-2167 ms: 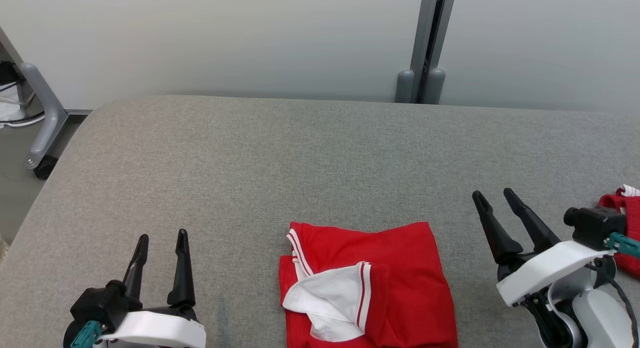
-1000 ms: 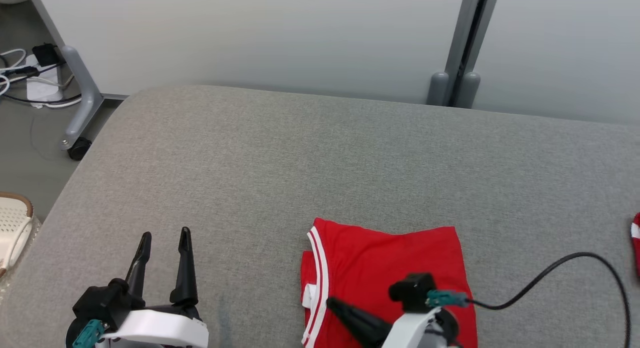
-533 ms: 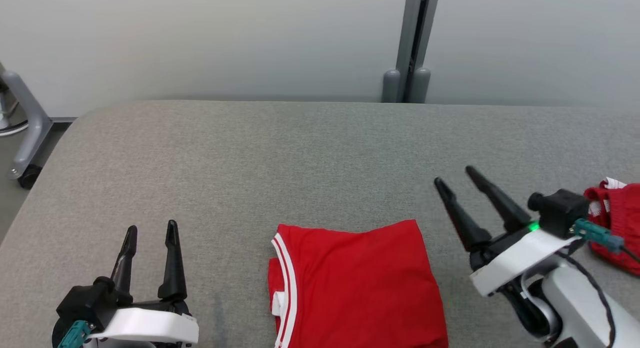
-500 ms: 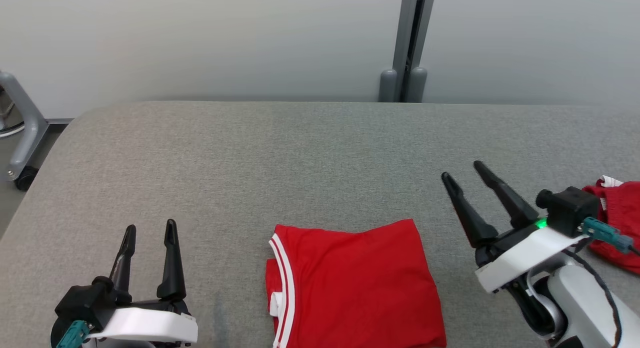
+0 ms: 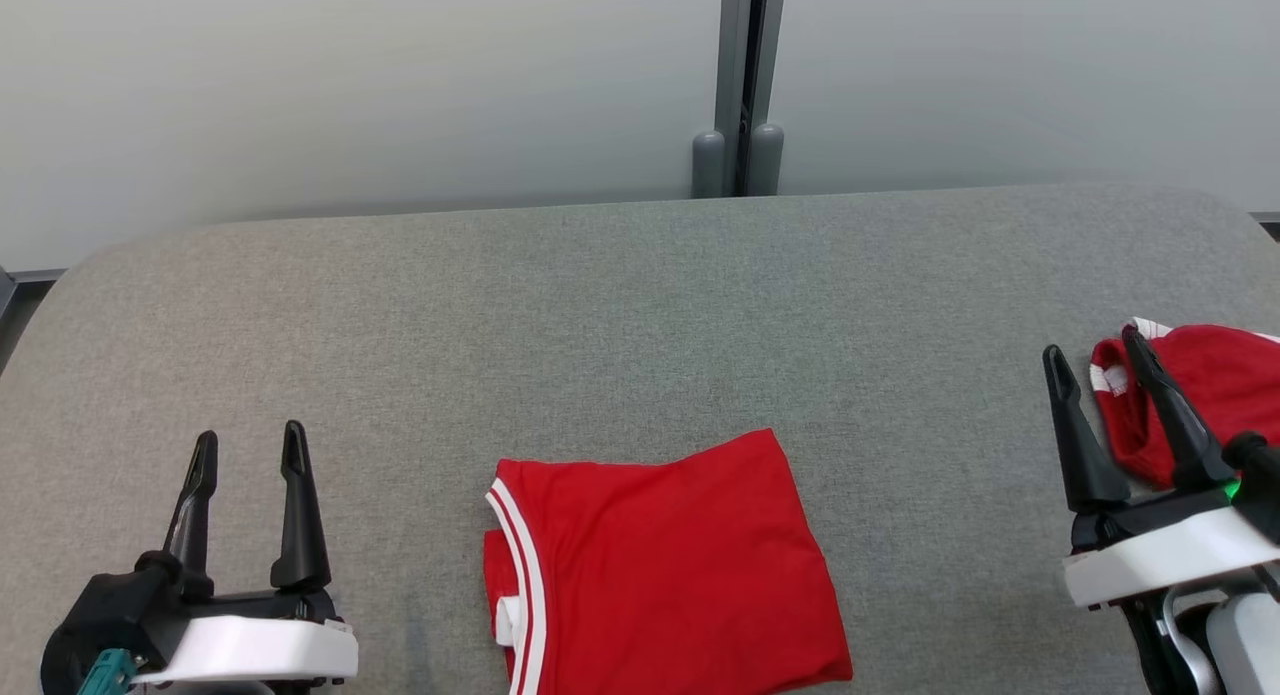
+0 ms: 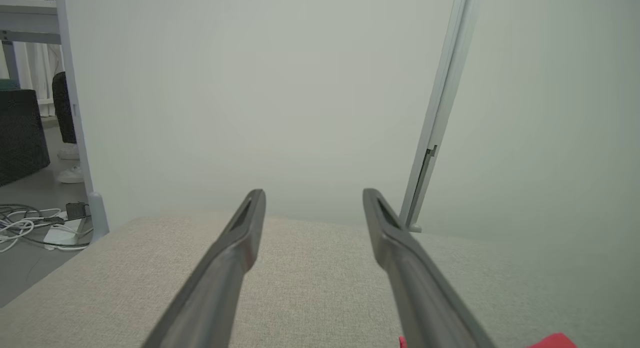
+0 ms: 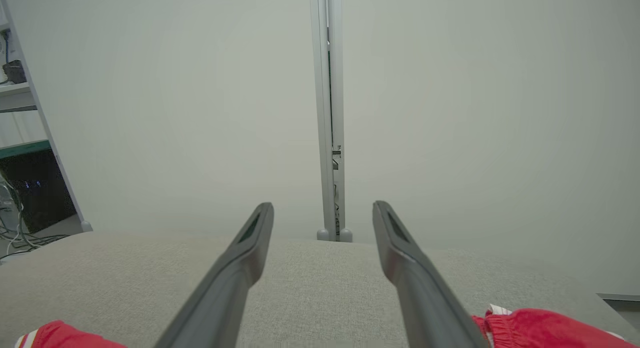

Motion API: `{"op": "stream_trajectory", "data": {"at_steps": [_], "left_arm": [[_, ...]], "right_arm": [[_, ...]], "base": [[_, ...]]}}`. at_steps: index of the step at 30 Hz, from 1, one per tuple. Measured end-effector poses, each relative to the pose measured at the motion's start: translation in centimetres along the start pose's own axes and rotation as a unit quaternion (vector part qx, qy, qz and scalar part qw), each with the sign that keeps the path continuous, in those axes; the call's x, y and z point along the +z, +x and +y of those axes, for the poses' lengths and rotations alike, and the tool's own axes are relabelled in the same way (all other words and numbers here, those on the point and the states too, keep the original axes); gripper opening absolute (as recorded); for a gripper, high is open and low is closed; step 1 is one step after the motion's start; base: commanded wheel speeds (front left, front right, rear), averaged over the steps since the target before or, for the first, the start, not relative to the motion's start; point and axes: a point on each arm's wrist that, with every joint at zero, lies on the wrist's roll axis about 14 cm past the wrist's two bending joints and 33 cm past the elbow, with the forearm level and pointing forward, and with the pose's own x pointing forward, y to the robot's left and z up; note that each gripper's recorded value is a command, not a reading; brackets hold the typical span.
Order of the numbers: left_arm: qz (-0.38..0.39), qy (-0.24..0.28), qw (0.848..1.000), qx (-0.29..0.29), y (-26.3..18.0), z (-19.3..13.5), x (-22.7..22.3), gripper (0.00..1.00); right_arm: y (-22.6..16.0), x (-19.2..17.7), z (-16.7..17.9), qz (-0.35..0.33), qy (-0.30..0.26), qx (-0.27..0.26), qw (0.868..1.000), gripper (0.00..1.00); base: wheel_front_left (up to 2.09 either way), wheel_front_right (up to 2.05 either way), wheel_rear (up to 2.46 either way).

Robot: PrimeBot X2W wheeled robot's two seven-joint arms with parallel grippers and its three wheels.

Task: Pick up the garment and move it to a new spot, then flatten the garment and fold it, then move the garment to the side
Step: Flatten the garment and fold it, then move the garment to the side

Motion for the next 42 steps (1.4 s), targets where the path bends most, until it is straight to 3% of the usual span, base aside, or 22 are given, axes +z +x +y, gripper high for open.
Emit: {"op": "stream_trajectory", "data": {"at_steps": [8,39,42], "left_arm": [[0.007,0.028,1.0,-0.003,-0.5,0.0,-0.5,1.0],[0.008,0.029,0.999,-0.012,-1.0,-0.4,-0.6,1.0],[0.008,0.029,0.999,-0.011,-1.1,-0.3,-0.5,1.0]], "right_arm": [[-1.1,-0.4,0.3,0.0,-0.002,-0.015,1.0,1.0],[-1.4,-1.1,1.2,0.012,-0.002,-0.005,1.0,1.0],[-1.2,-2.6,2.1,0.051,0.011,0.007,0.999,1.0]], "base": [[0.0,0.0,0.0],[0.0,0.0,0.0],[0.0,0.0,0.0]]}}
